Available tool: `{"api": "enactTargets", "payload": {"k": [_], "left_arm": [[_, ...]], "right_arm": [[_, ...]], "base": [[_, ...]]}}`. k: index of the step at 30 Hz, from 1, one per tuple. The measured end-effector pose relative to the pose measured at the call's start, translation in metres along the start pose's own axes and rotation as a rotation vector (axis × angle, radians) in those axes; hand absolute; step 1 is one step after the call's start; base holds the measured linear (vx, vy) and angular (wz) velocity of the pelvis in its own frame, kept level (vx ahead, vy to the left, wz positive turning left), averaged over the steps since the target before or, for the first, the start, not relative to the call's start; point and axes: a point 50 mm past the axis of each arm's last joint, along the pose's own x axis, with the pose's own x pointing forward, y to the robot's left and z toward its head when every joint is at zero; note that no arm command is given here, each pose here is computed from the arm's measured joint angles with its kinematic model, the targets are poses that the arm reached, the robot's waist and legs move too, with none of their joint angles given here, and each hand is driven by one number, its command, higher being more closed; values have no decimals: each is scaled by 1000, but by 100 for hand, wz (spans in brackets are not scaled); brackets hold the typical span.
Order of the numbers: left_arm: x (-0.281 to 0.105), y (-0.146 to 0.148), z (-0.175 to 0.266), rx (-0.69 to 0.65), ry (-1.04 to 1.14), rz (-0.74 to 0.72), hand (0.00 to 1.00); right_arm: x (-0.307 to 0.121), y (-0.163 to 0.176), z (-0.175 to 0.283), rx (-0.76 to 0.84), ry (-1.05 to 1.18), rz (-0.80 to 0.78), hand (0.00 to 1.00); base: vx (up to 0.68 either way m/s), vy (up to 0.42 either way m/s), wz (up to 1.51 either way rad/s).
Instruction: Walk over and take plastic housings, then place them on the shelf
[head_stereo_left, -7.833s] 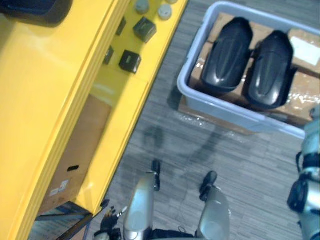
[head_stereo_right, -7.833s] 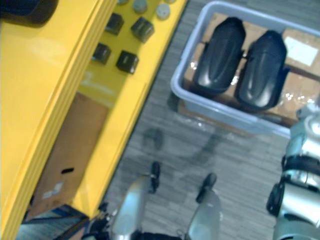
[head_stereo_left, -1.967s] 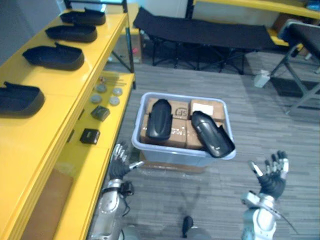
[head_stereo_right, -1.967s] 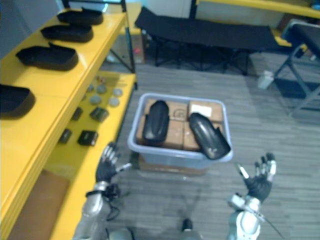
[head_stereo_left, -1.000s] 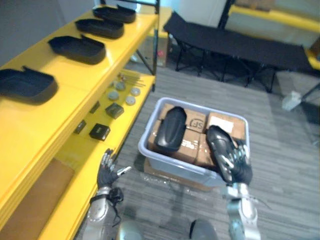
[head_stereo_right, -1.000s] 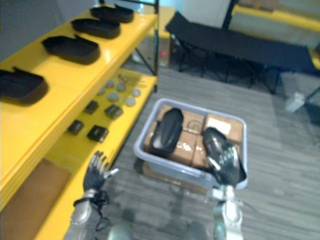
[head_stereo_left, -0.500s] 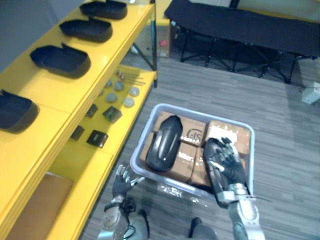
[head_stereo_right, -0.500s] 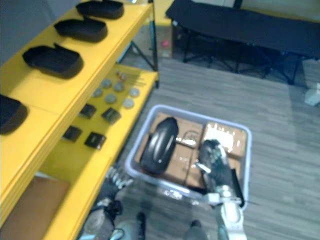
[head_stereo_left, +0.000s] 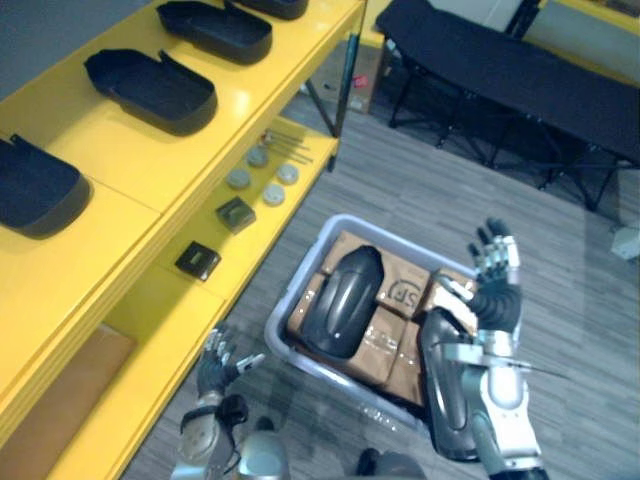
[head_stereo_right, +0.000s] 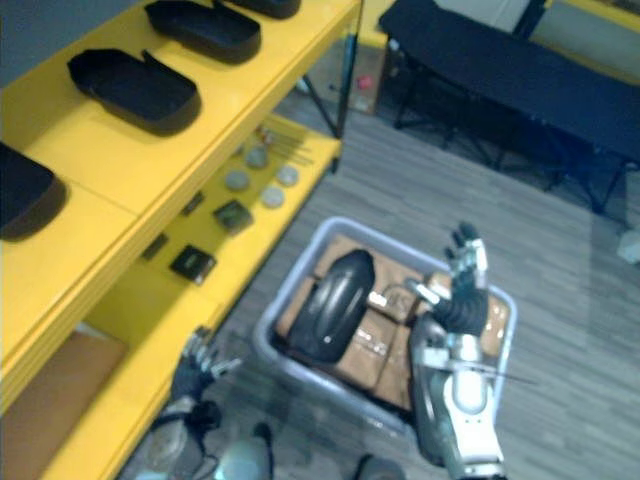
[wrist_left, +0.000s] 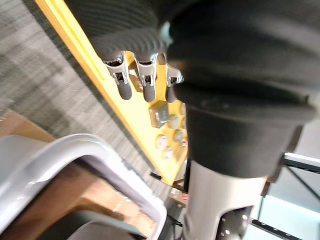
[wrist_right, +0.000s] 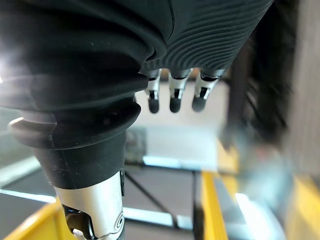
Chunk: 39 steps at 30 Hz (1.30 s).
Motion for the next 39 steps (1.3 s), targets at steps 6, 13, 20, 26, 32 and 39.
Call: {"api": "enactTargets", "payload": {"k": [6,13,20,26,32,39], "left_arm": [[-7,0,-11,-43,30,48,0],[21,-25,16,-92,-94,20,0],[30,-58,26,-110,-132,-38,0],[36,-78,26,3,-107,-138,0],[43,-21,23,51,-47,46,0],[3,39,-39,108,217,273,0]], "right_arm": [[-8,-87,15,-173,-29,-376,0],[-12,-92,8,-147,-8,-408,0],[-3,-58,-18,-70,67,-342,0],[-16,-62,-35,-71,161,-342,0],[-19,-22,-51,-47,215,-217,0],[-9,-5,-48,-87,170,-179,0]], "base": [[47,-104,-17],[-14,21,-16],[-52,12,-9],[-125,39,-20],[-216,76,-44],[-139,-9,-1]]}}
